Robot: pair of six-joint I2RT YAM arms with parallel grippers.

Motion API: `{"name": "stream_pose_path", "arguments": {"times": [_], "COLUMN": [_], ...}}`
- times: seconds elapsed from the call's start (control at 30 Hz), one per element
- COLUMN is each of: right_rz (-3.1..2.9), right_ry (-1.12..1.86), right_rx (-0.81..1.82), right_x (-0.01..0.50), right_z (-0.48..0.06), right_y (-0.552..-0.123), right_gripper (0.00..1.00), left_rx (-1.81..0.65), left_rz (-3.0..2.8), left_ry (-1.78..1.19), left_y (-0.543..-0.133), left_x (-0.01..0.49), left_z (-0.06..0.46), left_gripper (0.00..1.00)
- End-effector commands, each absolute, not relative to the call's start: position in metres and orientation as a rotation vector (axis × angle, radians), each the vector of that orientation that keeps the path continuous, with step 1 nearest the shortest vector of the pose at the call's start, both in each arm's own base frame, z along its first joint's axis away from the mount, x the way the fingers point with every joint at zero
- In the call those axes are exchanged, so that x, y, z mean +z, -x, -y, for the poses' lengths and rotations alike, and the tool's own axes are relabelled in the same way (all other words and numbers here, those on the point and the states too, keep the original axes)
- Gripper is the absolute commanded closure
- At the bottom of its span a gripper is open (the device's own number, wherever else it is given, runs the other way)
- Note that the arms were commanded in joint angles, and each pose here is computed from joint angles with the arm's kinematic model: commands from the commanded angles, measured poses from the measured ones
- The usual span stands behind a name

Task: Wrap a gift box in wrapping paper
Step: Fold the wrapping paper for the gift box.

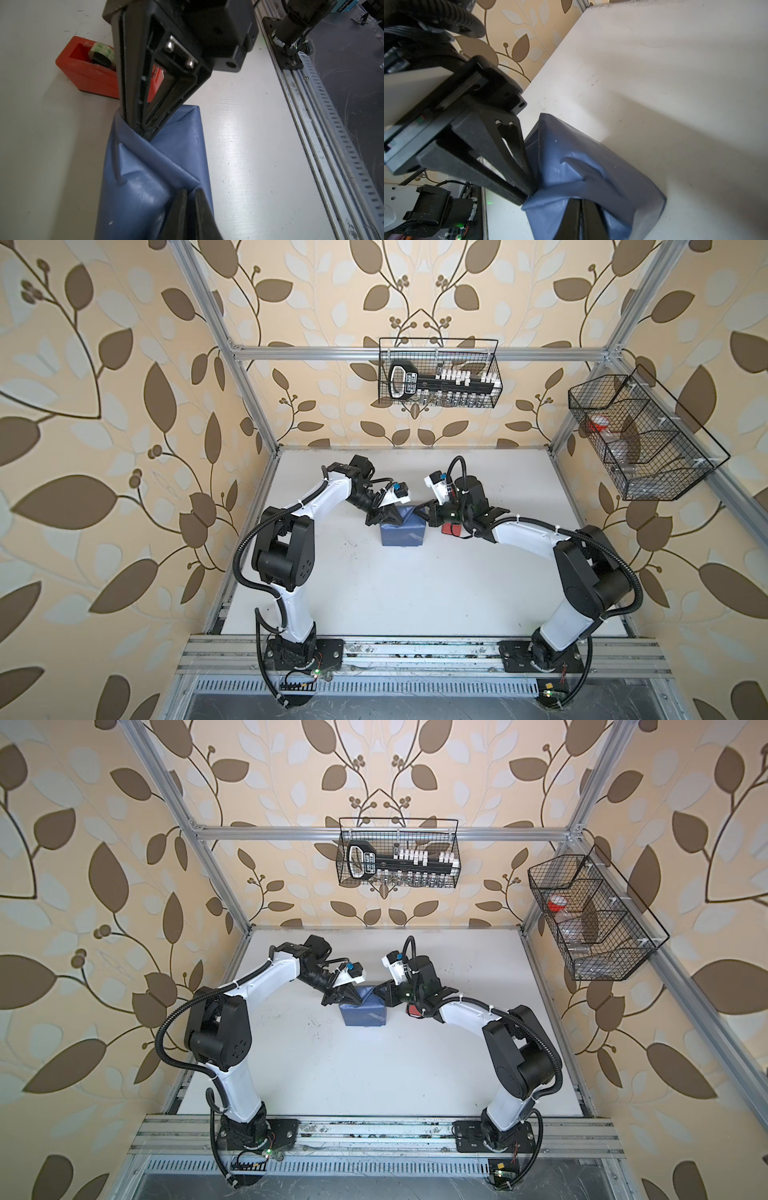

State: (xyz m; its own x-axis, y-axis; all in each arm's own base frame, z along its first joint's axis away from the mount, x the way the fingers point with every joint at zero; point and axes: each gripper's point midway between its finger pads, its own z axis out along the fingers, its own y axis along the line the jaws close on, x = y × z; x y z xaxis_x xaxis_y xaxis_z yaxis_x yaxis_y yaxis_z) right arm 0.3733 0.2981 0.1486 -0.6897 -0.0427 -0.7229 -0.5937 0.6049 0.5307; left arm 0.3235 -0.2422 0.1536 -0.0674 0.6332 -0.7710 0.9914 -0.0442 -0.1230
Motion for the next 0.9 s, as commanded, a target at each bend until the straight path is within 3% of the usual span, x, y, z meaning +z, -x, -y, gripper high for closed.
{"name": "stream_pose_path", "arguments": {"times": [0.0,0.27,0.5,0.67,0.87], "right_rz": [-2.289,-2.169,-2.109,-2.150,-2.326], "right_ry": [0.503,0.600,0.509,0.493,0.442], "right_rx": [1.012,1.087,1.200,1.263,1.201], "right_x": [0.118,0.195,0.229,0.199,0.123], "right_z": [-0.288,-0.276,-0.300,-0.333,-0.309], "right_y": [-0.351,-0.337,-0.366,-0.375,-0.351], "right_gripper": [0.92,0.91,0.90,0.93,0.94], "left_rx": [-0.945,-0.937,-0.935,-0.919,-0.923], "left_rz": [-1.827,-1.842,-1.831,-1.828,-1.820], "left_ry": [-1.776,-1.790,-1.802,-1.797,-1.776], "left_y": [-0.308,-0.308,-0.305,-0.306,-0.308], "left_x": [0.134,0.126,0.130,0.134,0.140], "left_z": [0.234,0.232,0.231,0.230,0.233], "left_gripper": [0.89,0.90,0.91,0.91,0.90]}}
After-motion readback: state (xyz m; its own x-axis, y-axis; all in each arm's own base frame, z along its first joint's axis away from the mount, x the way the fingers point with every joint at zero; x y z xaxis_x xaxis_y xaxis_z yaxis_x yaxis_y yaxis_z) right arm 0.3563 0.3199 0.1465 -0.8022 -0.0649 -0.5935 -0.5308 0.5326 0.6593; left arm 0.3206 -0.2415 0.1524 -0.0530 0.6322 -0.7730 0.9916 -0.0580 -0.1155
